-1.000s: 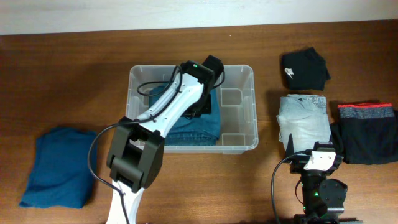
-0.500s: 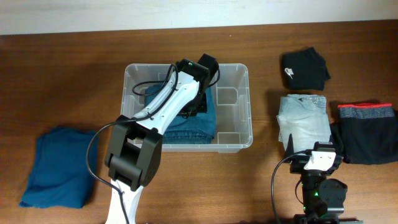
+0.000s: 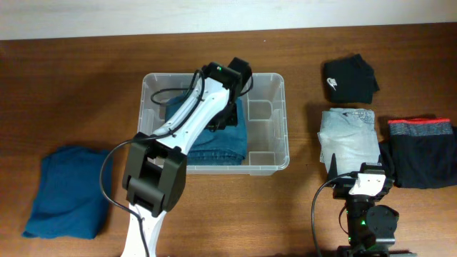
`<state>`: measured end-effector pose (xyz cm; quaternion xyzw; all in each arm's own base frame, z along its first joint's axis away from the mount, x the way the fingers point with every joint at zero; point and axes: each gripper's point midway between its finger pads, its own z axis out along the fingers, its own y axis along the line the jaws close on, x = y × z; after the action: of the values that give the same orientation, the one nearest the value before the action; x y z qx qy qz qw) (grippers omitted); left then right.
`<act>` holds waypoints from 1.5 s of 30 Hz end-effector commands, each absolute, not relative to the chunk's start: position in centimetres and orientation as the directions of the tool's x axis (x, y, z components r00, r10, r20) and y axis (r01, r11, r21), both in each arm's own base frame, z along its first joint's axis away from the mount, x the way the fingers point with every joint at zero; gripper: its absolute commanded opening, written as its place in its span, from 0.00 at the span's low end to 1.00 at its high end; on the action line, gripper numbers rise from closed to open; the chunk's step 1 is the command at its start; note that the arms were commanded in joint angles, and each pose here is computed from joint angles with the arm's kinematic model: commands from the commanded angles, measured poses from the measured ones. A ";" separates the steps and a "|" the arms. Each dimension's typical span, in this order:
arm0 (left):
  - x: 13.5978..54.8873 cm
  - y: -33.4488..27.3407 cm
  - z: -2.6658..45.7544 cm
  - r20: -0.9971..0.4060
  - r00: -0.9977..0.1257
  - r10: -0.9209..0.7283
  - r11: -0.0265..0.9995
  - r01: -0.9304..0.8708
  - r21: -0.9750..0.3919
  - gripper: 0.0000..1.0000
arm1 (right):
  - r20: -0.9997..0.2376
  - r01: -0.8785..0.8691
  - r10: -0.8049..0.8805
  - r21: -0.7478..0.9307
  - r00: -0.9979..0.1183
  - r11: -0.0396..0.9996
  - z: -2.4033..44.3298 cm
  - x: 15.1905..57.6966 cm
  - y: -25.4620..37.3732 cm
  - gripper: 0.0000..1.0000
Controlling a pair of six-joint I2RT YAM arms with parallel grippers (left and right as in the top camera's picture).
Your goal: Pack container
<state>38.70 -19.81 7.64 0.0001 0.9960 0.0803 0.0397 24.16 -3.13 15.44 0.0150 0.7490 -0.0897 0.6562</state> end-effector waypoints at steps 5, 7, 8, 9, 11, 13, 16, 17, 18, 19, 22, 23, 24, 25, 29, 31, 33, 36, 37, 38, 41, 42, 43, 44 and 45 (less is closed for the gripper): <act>42.2 -20.8 15.3 -0.250 -0.968 0.035 0.995 0.011 0.096 0.01 | -0.984 0.170 -0.088 -0.115 -0.157 0.979 15.1 24.0 -3.7 0.98; 42.4 -20.9 16.8 -0.273 -0.962 0.031 0.997 0.009 0.082 0.01 | -0.984 0.170 -0.088 -0.115 -0.157 0.979 15.1 24.0 -3.7 0.98; 42.5 -21.0 17.3 -0.280 -0.960 0.030 0.997 0.008 0.077 0.01 | -0.984 0.170 -0.088 -0.115 -0.157 0.979 15.1 24.0 -3.7 0.98; 42.4 -20.9 17.5 -0.282 -0.959 0.029 0.997 0.008 0.076 0.01 | -0.984 0.170 -0.088 -0.115 -0.157 0.979 15.1 24.0 -3.7 0.99; 42.3 -21.1 17.6 -0.277 -0.961 0.030 0.998 0.011 0.067 0.01 | -0.984 0.169 -0.088 -0.115 -0.157 0.979 15.1 24.0 -3.7 0.99; 42.0 -21.7 17.5 -0.259 -0.965 0.033 0.999 0.025 0.035 0.02 | -0.984 0.170 -0.088 -0.115 -0.157 0.979 15.1 24.0 -3.7 0.98; 41.6 -23.3 17.4 -0.235 -0.969 0.080 0.995 0.093 -0.044 0.02 | -0.984 0.170 -0.088 -0.115 -0.157 0.979 15.1 24.0 -3.7 0.98; 41.5 -23.7 17.4 -0.231 -0.969 0.088 0.993 0.105 -0.060 0.02 | -0.984 0.170 -0.088 -0.115 -0.157 0.979 15.1 24.0 -3.7 0.98; 41.3 -24.2 17.4 -0.228 -0.969 0.093 0.991 0.113 -0.076 0.02 | -0.984 0.170 -0.088 -0.115 -0.157 0.979 15.1 24.0 -3.7 0.98; 41.2 -24.5 17.3 -0.223 -0.970 0.097 0.989 0.119 -0.087 0.03 | -0.984 0.170 -0.088 -0.115 -0.157 0.979 15.1 24.0 -3.7 0.98; 40.7 -26.0 17.2 -0.211 -0.971 0.113 0.981 0.142 -0.131 0.01 | -0.991 0.097 -0.045 -0.057 -0.126 0.994 15.5 24.3 -2.3 0.98; 40.6 -26.4 17.1 -0.207 -0.971 0.117 0.979 0.148 -0.143 0.01 | -0.993 0.029 0.004 0.000 -0.121 1.000 15.5 24.4 -1.0 0.98; 40.5 -26.6 17.0 -0.205 -0.971 0.119 0.977 0.151 -0.149 0.01 | -0.991 -0.041 0.048 0.054 -0.126 0.998 15.4 24.3 0.3 0.98; 40.5 -26.8 17.0 -0.206 -0.971 0.121 0.976 0.154 -0.152 0.01 | -0.987 -0.109 0.083 0.099 -0.138 0.989 15.3 24.2 1.5 0.98; 40.4 -27.1 17.0 -0.207 -0.969 0.136 0.971 0.172 -0.165 0.01 | -0.968 -0.295 0.202 0.239 -0.150 0.925 16.5 23.6 5.0 0.99; 40.3 -27.2 17.0 -0.203 -0.967 0.153 0.967 0.189 -0.173 0.01 | -0.973 -0.386 0.203 0.230 -0.108 0.894 18.0 23.1 6.3 0.98; 40.4 -27.3 17.0 -0.207 -0.965 0.159 0.965 0.196 -0.173 0.01 | -0.982 -0.488 0.187 0.174 -0.021 0.855 20.4 22.3 7.8 0.99; 40.6 -27.4 17.1 -0.217 -0.963 0.157 0.964 0.197 -0.176 0.01 | -0.976 -0.541 0.206 0.139 0.065 0.829 23.7 21.4 8.4 0.98; 40.6 -27.4 17.1 -0.218 -0.963 0.157 0.964 0.197 -0.177 0.01 | -0.976 -0.541 0.206 0.134 0.073 0.830 24.4 21.2 8.4 0.98; 40.6 -27.4 17.1 -0.218 -0.963 0.157 0.964 0.197 -0.177 0.01 | -0.976 -0.533 0.207 0.137 0.073 0.835 25.1 21.1 8.3 0.98; 40.6 -27.3 17.1 -0.218 -0.963 0.157 0.965 0.196 -0.171 0.01 | -0.975 -0.445 0.223 0.194 0.013 0.874 26.1 21.7 7.0 0.98; 40.7 -27.2 17.0 -0.221 -0.963 0.157 0.967 0.195 -0.165 0.01 | -0.973 -0.405 0.230 0.221 -0.025 0.887 26.4 22.0 6.4 0.98; 40.8 -27.1 17.0 -0.224 -0.962 0.156 0.969 0.194 -0.156 0.01 | -0.970 -0.377 0.234 0.240 -0.061 0.894 26.6 22.3 6.1 0.98; 40.9 -26.9 17.0 -0.229 -0.961 0.155 0.971 0.191 -0.145 0.01 | -0.966 -0.357 0.238 0.258 -0.099 0.898 27.0 22.6 5.9 0.98; 41.0 -26.8 17.0 -0.233 -0.960 0.154 0.973 0.189 -0.136 0.01 | -0.963 -0.346 0.230 0.265 -0.138 0.900 27.3 23.0 5.8 0.98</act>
<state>40.51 -27.08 17.11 0.0813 0.9873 -0.0910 0.1021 22.24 6.87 24.52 -0.0663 0.7100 0.2378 0.6596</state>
